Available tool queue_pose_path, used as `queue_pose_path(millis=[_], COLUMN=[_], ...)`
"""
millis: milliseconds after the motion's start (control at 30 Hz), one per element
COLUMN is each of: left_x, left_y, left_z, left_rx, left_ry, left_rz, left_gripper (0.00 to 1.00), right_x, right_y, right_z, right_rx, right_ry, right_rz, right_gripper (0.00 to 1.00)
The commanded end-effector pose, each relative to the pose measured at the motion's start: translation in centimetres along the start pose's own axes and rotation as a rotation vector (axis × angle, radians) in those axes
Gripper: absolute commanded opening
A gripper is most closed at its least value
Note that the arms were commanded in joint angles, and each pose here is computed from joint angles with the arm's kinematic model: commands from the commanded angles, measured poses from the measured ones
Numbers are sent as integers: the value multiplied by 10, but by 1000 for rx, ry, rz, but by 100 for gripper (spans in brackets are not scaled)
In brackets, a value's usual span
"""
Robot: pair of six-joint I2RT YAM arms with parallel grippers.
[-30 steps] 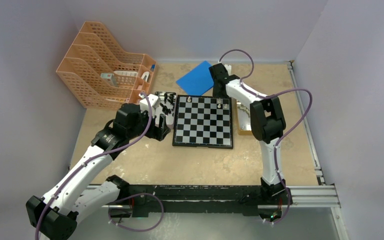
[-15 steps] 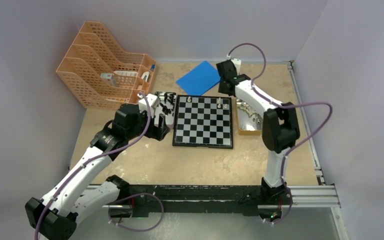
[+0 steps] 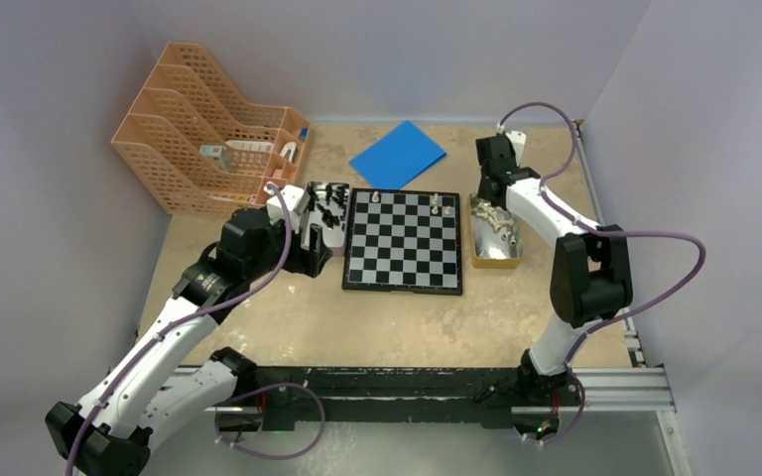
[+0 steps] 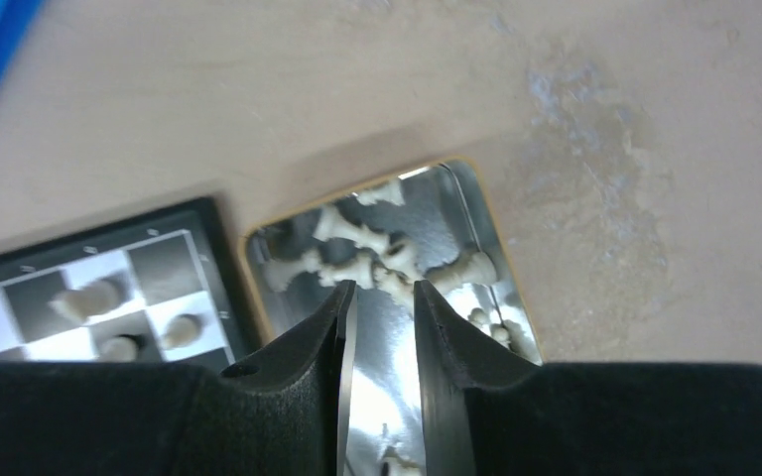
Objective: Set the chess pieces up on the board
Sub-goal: Pick up the chess piece from the storage box.
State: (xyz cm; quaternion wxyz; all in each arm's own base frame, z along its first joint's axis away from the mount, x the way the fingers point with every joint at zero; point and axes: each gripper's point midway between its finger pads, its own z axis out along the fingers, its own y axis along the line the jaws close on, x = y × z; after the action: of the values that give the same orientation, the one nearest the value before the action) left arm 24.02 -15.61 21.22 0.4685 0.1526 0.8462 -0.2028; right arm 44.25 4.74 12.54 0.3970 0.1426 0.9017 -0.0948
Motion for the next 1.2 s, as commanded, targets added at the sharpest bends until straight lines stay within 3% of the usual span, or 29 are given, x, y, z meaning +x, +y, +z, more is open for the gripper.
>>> queue_pose_path(millis=[0,333,733,1167], left_x=[-16,-17,-17,-16], left_y=[-3,-5,-7,-8], left_z=[-4,-4,-5,-4], left_rx=[9,22,35,43], left_ry=[-54,-58,-60,-56], left_rz=[1,10,14,14], left_gripper=[78,77,77,77], right_x=[7,51,85,67], right_y=[-15,-20,-26,-17], right_z=[12,44,51,25], right_rx=[57,17,-4,-84], right_ry=[-8,135,214,196], right_rz=[-66,-64,-45,-5], right_gripper=[29,32,38,38])
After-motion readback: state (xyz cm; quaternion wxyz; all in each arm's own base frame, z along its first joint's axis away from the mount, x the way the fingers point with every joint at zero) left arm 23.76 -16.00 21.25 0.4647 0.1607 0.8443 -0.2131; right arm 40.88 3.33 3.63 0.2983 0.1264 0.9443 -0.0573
